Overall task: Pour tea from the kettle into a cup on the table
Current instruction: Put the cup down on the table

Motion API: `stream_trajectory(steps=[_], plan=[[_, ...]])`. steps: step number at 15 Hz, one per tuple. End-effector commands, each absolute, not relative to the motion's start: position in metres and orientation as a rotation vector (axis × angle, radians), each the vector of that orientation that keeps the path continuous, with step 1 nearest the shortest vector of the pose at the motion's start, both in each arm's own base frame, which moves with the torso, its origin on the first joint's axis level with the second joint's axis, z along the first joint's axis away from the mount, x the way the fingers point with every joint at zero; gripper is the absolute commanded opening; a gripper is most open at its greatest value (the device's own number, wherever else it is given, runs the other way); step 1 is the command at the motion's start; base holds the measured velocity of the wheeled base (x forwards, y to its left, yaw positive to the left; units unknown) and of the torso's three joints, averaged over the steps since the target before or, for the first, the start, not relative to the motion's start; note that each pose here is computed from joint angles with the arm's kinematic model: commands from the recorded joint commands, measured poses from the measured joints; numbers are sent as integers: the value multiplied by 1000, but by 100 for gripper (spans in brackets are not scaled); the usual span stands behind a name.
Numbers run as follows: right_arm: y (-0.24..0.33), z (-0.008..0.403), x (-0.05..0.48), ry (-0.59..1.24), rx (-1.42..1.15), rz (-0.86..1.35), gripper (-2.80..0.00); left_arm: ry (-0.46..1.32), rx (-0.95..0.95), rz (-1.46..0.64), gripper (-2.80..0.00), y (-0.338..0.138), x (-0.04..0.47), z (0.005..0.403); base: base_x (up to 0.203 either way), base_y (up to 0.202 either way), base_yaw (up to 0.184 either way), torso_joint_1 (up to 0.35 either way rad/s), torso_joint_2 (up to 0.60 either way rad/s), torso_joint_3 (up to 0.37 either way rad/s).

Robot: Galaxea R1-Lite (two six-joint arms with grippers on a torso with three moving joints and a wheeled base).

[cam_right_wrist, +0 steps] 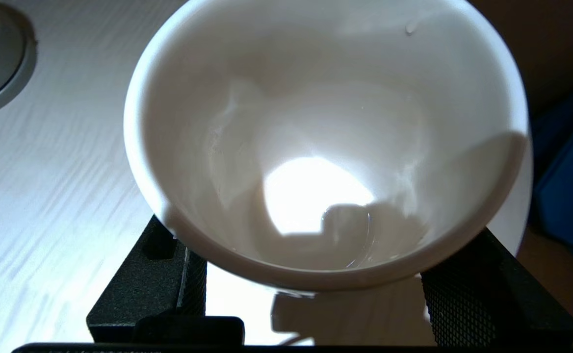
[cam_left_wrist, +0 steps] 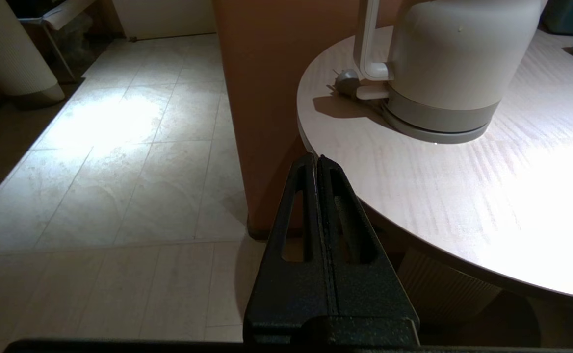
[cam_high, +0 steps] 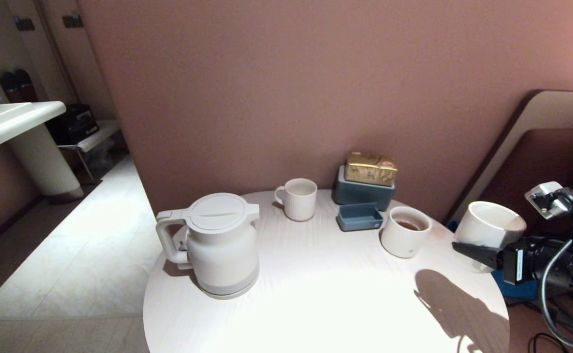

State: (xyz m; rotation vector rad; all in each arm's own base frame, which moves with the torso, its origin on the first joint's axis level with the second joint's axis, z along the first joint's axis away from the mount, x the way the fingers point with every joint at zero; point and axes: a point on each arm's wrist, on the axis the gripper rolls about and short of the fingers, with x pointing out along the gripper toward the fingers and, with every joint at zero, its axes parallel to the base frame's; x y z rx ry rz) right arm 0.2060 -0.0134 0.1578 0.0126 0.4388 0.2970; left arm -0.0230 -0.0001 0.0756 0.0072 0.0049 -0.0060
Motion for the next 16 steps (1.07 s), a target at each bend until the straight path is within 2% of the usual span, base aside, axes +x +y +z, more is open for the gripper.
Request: stream_trajectory(steps=[1, 7, 9, 16], plan=[[-9, 153, 195, 445, 17, 333, -280, 6, 7, -6, -280, 0, -23, 76, 0, 0, 0, 0, 0, 0], [17, 123, 184, 569, 8, 484, -280, 6, 8, -6, -280, 0, -23, 76, 0, 0, 0, 0, 0, 0], [22, 110, 184, 616, -67, 486, -280, 6, 8, -6, -280, 0, -23, 76, 0, 0, 0, 0, 0, 0], [38, 81, 212, 561, -74, 518, -280, 6, 7, -6, -280, 0, -23, 76, 0, 0, 0, 0, 0, 0]])
